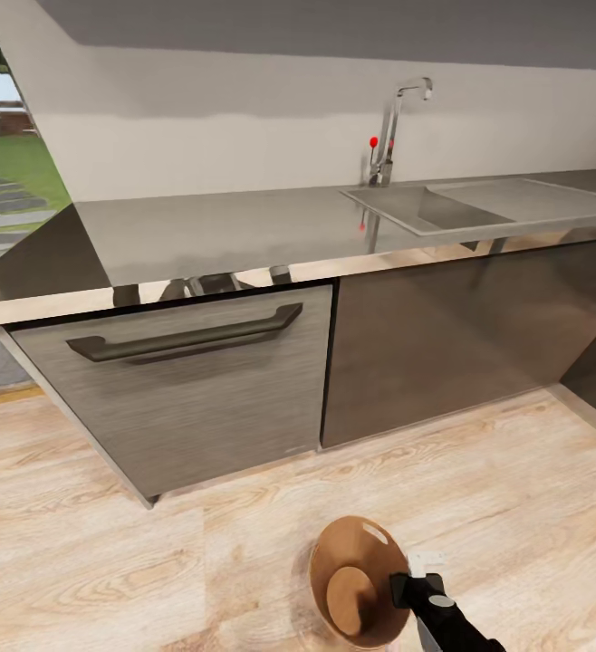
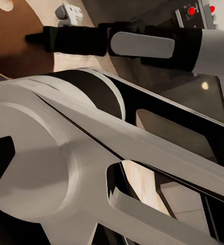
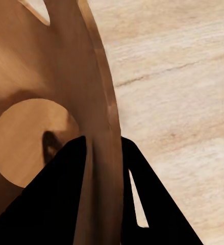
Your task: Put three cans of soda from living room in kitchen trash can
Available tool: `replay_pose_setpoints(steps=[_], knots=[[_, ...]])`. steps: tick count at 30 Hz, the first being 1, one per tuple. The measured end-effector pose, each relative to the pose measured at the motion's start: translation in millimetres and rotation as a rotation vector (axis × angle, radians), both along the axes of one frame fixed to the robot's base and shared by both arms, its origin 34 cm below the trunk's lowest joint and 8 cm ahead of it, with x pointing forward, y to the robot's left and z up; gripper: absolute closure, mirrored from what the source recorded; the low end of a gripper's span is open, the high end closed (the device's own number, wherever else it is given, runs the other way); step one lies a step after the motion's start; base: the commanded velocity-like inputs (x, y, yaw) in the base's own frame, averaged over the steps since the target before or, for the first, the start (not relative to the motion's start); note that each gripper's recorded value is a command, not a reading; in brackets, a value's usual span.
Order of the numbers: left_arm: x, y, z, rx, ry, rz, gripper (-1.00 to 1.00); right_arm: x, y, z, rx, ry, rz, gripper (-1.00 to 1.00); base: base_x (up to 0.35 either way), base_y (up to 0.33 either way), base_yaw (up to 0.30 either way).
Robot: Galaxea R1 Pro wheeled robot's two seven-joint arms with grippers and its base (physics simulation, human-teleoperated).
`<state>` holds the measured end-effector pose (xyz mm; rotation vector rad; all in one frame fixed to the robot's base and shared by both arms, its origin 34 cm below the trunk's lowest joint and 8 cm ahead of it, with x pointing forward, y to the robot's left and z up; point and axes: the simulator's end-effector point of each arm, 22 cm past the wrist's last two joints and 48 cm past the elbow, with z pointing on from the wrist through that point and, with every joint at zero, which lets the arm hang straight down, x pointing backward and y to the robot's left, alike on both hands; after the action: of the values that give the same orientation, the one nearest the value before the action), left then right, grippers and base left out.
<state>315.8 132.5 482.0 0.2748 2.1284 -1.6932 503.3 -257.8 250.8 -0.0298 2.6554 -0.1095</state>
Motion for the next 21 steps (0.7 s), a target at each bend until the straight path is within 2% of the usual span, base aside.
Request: replay_pose_setpoints(steps=[2,4,7,21], knots=[[0,0,0,0.000,0.000,0.001,-1.00,13,0,8,-0.002,-0.014,0.001,1.00,0.000,0.000,0.000],[0,0,0,0.000,0.000,0.001,-1.00,7,0,5,0.001,0.025,-0.003,1.00,0.000,0.000,0.000],[0,0,0,0.000,-0.001,0.001,-1.00,20,-1,15,-0.006,0.020,0.001,1.00,0.000,0.000,0.000],[0,0,0,0.001,0.000,0.001,-1.00,22,0,17,-0.003,0.025,-0.001,1.00,0.000,0.000,0.000]])
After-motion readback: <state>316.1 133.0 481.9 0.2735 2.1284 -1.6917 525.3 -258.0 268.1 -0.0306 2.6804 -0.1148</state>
